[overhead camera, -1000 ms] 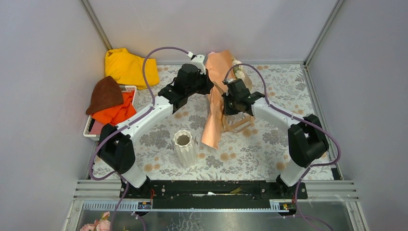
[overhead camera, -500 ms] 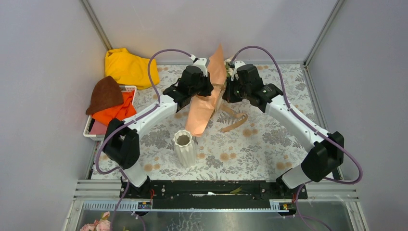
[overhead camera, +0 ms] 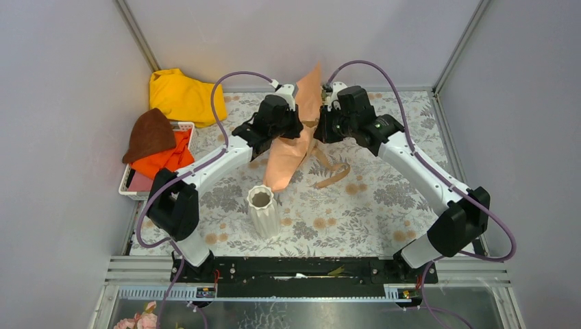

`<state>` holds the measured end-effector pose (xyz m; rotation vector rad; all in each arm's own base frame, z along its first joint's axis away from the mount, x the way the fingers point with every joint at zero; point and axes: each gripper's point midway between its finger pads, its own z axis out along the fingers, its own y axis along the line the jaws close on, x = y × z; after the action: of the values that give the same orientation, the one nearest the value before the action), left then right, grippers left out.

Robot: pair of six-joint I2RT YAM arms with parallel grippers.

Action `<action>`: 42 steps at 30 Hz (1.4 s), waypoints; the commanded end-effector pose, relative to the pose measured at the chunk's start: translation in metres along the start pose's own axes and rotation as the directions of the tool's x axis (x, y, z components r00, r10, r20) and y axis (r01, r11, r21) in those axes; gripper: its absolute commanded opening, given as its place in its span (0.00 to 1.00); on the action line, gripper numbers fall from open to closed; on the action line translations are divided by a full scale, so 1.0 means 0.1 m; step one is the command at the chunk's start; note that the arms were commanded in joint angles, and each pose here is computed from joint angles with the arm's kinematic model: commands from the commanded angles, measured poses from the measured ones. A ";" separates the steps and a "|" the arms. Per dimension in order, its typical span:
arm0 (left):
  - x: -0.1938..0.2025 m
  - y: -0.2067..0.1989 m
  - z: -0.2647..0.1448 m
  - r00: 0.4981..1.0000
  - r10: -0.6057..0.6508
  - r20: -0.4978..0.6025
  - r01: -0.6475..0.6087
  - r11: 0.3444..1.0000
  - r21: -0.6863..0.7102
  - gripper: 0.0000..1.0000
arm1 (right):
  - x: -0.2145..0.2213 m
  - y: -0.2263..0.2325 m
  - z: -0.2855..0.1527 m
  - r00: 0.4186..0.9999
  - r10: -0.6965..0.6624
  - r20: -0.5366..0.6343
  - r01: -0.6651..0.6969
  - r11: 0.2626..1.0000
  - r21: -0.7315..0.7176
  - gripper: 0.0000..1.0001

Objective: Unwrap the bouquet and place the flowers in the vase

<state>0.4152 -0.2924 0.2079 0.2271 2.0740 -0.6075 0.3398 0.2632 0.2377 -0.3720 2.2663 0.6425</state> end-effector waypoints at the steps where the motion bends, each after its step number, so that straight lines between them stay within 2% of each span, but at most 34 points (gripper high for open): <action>1: -0.03 -0.02 -0.01 0.999 0.023 0.023 -0.023 1.000 0.005 0.00 | -0.42 0.27 -0.21 0.994 -0.032 0.108 0.041 0.996 -0.082 0.13; 12: -0.03 -0.03 -0.02 1.000 0.019 0.021 -0.020 1.000 0.006 0.00 | -0.71 0.39 -0.44 0.983 -0.043 0.179 0.061 0.993 -0.097 0.13; 16: -0.04 0.00 -0.02 1.000 0.015 0.027 -0.015 1.000 -0.012 0.00 | -0.83 0.49 -0.53 0.978 -0.051 0.204 0.077 0.989 -0.123 0.16; 23: -0.29 0.30 -0.34 0.993 -0.016 0.116 0.040 0.977 -0.207 0.00 | -0.78 0.47 -0.21 0.990 -0.051 0.129 0.069 0.989 -0.134 0.17; 30: -0.53 0.72 -0.96 0.968 0.009 0.251 0.106 0.892 -0.439 0.02 | -0.88 0.60 0.25 0.998 -0.016 0.055 0.027 0.977 -0.211 0.18; 36: -0.48 1.03 -1.26 0.953 0.008 0.302 0.158 0.838 -0.523 0.08 | -1.20 0.90 0.50 0.998 0.011 0.055 0.009 0.941 -0.339 0.36; 39: -0.40 1.20 -1.35 0.951 -0.023 0.308 0.200 0.805 -0.559 0.14 | -1.38 1.02 0.54 0.997 0.004 0.074 0.024 0.924 -0.381 0.51; 41: -0.36 1.28 -1.42 0.946 -0.055 0.320 0.236 0.793 -0.562 0.24 | -1.42 0.98 0.55 0.997 -0.002 0.080 0.030 0.933 -0.359 0.60; 42: -0.34 1.28 -1.44 0.941 -0.079 0.328 0.257 0.800 -0.542 0.32 | -1.41 0.95 0.55 0.997 -0.007 0.080 0.033 0.941 -0.338 0.66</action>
<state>0.3851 -0.1319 0.2607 -0.2717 1.9108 -0.0918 0.4410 0.3812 0.3061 -0.4865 2.1225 0.9861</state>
